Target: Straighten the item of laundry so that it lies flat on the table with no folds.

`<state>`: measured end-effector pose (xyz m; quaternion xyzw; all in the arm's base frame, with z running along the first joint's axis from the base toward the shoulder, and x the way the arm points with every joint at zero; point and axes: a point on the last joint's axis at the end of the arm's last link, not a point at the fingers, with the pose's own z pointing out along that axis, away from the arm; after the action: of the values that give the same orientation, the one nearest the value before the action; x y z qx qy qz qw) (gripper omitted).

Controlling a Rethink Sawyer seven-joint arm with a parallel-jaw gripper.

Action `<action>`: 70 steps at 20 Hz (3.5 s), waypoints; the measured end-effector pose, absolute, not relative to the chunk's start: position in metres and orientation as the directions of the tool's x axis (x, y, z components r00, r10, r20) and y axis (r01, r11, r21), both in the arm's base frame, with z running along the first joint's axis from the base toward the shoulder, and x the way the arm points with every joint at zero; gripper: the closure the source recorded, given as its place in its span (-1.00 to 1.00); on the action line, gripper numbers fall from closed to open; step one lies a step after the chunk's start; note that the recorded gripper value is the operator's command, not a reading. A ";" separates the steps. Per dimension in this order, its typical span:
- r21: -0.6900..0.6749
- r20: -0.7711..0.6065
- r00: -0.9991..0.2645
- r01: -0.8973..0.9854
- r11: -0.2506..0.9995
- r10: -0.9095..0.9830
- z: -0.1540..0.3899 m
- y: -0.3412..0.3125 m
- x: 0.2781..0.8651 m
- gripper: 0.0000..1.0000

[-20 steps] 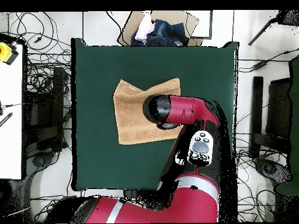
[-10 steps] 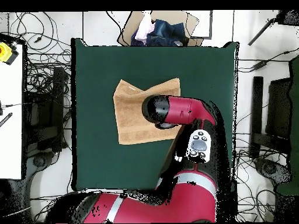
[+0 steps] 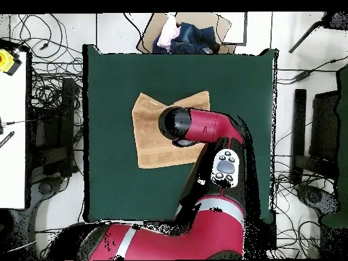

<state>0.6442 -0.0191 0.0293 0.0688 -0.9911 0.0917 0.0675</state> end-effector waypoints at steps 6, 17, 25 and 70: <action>-0.158 0.143 -0.984 -0.130 0.979 -0.107 0.027 -0.016 0.646 1.00; -0.159 0.104 -0.990 -0.116 0.981 -0.100 -0.004 -0.028 0.644 1.00; -0.151 0.123 -0.987 -0.118 0.981 -0.100 -0.026 -0.029 0.635 1.00; -0.138 0.167 -0.980 -0.131 0.982 -0.107 -0.054 -0.023 0.619 1.00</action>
<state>0.6194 -0.0229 -0.0536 0.0599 -0.9922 0.0745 0.0798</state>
